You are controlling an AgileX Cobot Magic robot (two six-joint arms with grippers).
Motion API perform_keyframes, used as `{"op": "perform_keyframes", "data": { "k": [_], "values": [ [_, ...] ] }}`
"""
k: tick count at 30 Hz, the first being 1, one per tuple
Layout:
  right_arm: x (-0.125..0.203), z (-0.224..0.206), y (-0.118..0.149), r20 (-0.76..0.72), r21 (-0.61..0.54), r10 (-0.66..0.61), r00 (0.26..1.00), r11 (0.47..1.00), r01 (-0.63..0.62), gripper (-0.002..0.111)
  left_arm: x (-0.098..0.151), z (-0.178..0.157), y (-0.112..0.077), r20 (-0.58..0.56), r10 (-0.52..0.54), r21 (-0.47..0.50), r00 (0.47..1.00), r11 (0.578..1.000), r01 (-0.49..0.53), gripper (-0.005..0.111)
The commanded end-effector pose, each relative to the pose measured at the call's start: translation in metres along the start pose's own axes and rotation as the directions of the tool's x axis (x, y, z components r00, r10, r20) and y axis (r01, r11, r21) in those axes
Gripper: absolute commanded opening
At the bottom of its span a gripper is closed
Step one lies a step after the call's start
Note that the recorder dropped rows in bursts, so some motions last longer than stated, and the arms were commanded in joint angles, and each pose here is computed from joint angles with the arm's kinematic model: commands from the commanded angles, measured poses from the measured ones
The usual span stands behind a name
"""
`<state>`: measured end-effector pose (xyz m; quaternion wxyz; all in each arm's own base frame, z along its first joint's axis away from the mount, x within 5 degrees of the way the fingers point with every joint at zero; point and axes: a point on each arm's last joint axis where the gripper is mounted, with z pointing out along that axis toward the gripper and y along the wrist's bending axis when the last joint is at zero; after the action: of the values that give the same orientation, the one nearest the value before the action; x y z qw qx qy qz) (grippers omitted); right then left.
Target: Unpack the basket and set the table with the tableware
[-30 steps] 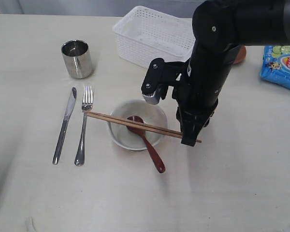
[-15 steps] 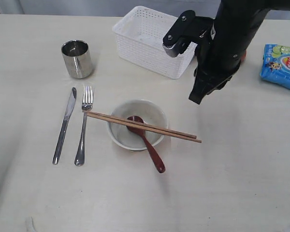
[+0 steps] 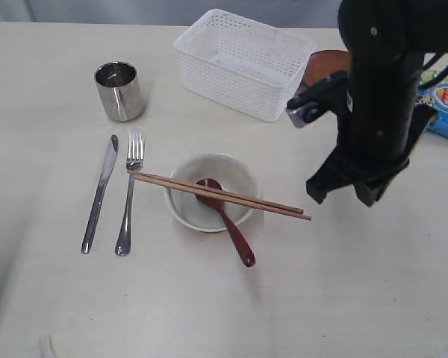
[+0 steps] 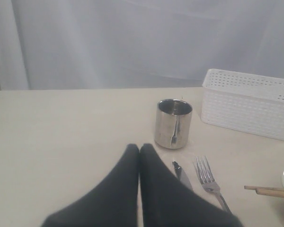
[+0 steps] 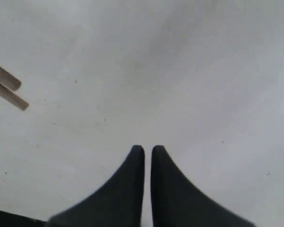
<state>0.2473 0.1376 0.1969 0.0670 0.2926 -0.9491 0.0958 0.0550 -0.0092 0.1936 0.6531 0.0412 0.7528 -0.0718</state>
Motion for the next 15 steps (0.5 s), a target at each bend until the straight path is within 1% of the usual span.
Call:
{"op": "perform_keyframes", "data": {
  "k": [1,5,7,9,11,15],
  "values": [
    [0.016,0.023,0.009,-0.035,-0.076,0.037,0.999,0.996,-0.039,0.000,0.000,0.000,0.000,0.011,-0.003,0.002,1.000,1.000,0.003,0.000],
    [0.022,0.035,0.019,0.022,-0.151,0.029,0.999,0.988,-0.025,0.000,0.000,0.000,0.000,0.011,-0.003,0.002,1.000,1.000,0.003,0.000],
    [0.022,0.036,0.023,0.059,-0.197,0.005,0.998,0.980,0.006,0.000,0.000,0.000,0.000,0.011,-0.003,0.002,1.000,1.000,0.003,0.000],
    [0.018,0.034,0.026,0.101,-0.235,0.018,0.995,0.972,0.007,0.000,0.000,0.000,0.000,0.011,-0.003,0.002,1.000,1.000,0.003,0.000],
    [0.014,0.034,0.026,0.142,-0.236,0.038,0.989,0.972,-0.004,0.000,0.000,0.000,0.000,0.011,-0.003,0.002,1.000,1.000,0.003,0.000],
    [0.011,0.034,0.026,0.168,-0.233,0.056,0.984,0.972,-0.015,0.000,0.000,0.000,0.000,0.011,-0.003,0.002,1.000,1.000,0.003,0.000]
  ]
}}
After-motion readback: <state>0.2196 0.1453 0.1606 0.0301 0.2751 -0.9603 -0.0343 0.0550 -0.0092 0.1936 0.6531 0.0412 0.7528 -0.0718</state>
